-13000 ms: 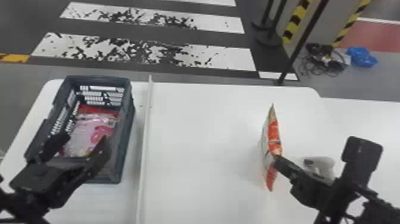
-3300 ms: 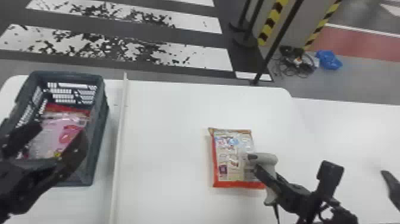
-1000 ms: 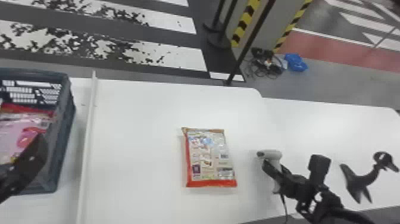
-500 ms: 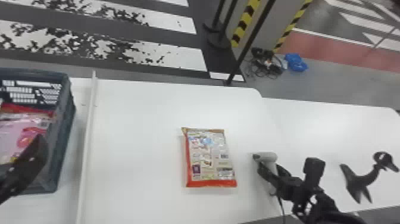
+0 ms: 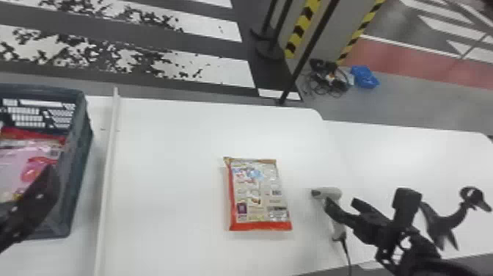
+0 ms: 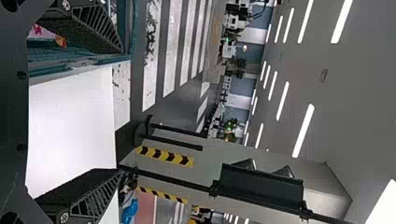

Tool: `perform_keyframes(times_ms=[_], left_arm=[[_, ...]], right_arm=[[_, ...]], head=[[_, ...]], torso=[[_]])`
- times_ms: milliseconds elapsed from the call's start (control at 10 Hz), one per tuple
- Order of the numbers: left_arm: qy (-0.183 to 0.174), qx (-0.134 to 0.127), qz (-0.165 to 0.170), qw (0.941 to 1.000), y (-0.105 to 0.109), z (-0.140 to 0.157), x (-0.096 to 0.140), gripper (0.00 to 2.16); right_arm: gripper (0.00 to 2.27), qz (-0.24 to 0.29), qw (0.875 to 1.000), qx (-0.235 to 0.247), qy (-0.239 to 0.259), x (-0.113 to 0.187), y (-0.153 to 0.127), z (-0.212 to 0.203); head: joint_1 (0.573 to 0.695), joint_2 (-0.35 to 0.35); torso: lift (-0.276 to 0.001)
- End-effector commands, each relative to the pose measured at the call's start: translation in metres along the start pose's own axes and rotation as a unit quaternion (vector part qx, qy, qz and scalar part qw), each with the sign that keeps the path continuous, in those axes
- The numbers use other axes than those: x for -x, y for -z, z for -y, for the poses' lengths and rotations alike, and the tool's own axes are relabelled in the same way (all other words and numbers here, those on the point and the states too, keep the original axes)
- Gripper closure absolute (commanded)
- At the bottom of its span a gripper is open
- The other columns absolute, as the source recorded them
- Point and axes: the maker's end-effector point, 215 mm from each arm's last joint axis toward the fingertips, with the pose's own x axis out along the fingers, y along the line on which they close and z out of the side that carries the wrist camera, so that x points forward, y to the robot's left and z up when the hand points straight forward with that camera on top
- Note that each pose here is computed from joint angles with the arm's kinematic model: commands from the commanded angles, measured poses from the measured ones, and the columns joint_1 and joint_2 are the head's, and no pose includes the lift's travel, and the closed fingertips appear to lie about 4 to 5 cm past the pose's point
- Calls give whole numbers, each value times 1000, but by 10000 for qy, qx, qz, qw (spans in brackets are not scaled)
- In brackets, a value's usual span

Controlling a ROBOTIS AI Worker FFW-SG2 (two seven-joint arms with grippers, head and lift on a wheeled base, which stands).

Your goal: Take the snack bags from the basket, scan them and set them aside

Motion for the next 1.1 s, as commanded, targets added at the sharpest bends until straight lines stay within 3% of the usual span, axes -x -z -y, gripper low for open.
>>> perform_keyframes(times_ms=[0, 400, 1000], left_arm=[[9, -21, -25, 10000, 2, 2, 0, 87], [13, -40, -123, 9999, 9, 5, 7, 87], [-11, -106, -38, 9999, 4, 6, 9, 83]], right_arm=[[120, -260, 9979, -303, -508, 18, -12, -26], [184, -1284, 9717, -708, -1851, 16, -13, -101], [181, -1910, 9345, -1080, -2805, -14, 16, -133]], head=[[695, -350], [695, -350], [695, -287]], torso=[[-75], [-75], [-75]])
